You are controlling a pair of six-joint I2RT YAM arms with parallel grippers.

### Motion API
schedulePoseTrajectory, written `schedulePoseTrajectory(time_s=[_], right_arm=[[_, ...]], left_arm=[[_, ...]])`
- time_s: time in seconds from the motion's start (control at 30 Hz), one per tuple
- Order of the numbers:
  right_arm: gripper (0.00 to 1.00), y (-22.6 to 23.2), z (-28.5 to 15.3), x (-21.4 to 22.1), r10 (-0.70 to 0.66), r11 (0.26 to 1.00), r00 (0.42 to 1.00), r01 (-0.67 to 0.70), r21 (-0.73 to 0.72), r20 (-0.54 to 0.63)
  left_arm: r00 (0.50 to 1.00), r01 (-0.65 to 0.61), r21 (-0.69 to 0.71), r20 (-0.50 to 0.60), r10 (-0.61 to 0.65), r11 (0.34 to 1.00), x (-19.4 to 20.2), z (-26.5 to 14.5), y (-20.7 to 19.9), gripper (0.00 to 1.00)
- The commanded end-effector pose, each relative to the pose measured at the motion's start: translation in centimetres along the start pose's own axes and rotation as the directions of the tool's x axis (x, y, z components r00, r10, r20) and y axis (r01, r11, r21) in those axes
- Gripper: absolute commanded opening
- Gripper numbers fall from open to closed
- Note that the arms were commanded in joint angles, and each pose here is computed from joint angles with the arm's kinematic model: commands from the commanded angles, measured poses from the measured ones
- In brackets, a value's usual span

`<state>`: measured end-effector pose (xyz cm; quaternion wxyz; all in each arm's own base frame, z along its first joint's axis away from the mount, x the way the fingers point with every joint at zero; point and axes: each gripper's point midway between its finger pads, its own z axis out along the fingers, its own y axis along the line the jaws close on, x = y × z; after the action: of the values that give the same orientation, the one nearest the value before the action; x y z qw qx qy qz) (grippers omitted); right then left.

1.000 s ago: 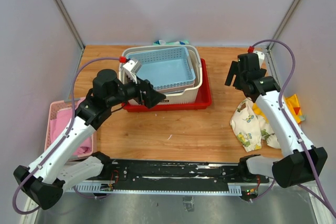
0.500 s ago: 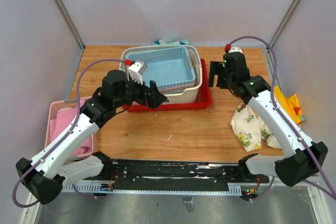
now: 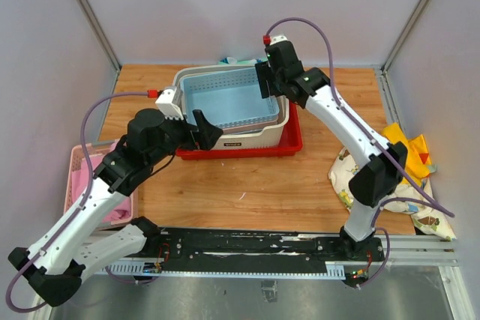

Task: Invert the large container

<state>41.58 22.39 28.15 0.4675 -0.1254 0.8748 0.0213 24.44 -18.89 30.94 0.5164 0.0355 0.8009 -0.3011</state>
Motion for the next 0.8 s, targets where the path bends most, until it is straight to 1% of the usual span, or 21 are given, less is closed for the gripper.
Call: schedulePoseTrajectory(time_s=[0.0,0.13,0.37,0.43,0.6,0.63,0.7,0.77], right_arm=[[0.67,0.0,1.7,0.1,-0.099,0.994,0.994,0.101,0.037,-0.051],[0.56,0.7,3.7,0.6,-0.107,0.994,0.991,0.11,0.028,-0.081],[0.5,1.3,6.4,3.1,-0.082,0.997,0.985,0.082,-0.009,-0.155],[0.46,1.6,6.7,3.5,-0.078,0.996,0.982,0.072,-0.045,-0.169],[0.24,2.2,6.4,3.8,-0.061,0.993,0.981,0.041,-0.111,-0.184],[0.18,2.1,6.1,3.7,-0.059,0.993,0.982,0.04,-0.109,-0.18],[0.02,1.7,5.3,2.9,-0.051,0.995,0.986,0.035,-0.098,-0.16],[0.0,1.3,4.0,1.5,-0.037,0.995,0.992,0.026,-0.092,-0.119]], left_arm=[[1.0,0.027,-0.025,0.001,-0.027,0.999,0.2,0.4,0.3,0.99],[1.0,0.01,-0.025,0.004,-0.01,1.0,-0.1,0.3,0.3,0.99],[0.999,0.006,-0.002,-0.052,-0.006,1.0,1.5,1.0,0.2,0.99],[0.998,0.004,0.003,-0.058,-0.004,1.0,1.8,1.3,0.2,0.99],[0.997,0.003,0.026,-0.077,0.0,1.0,2.3,1.9,-0.2,0.99],[0.997,0.004,0.025,-0.076,-0.002,1.0,2.2,2.0,-0.2,0.99],[0.998,0.009,0.021,-0.067,-0.008,1.0,2.0,2.2,-0.2,0.99],[0.998,0.003,0.024,-0.06,-0.002,1.0,1.6,2.1,-0.4,0.99]])
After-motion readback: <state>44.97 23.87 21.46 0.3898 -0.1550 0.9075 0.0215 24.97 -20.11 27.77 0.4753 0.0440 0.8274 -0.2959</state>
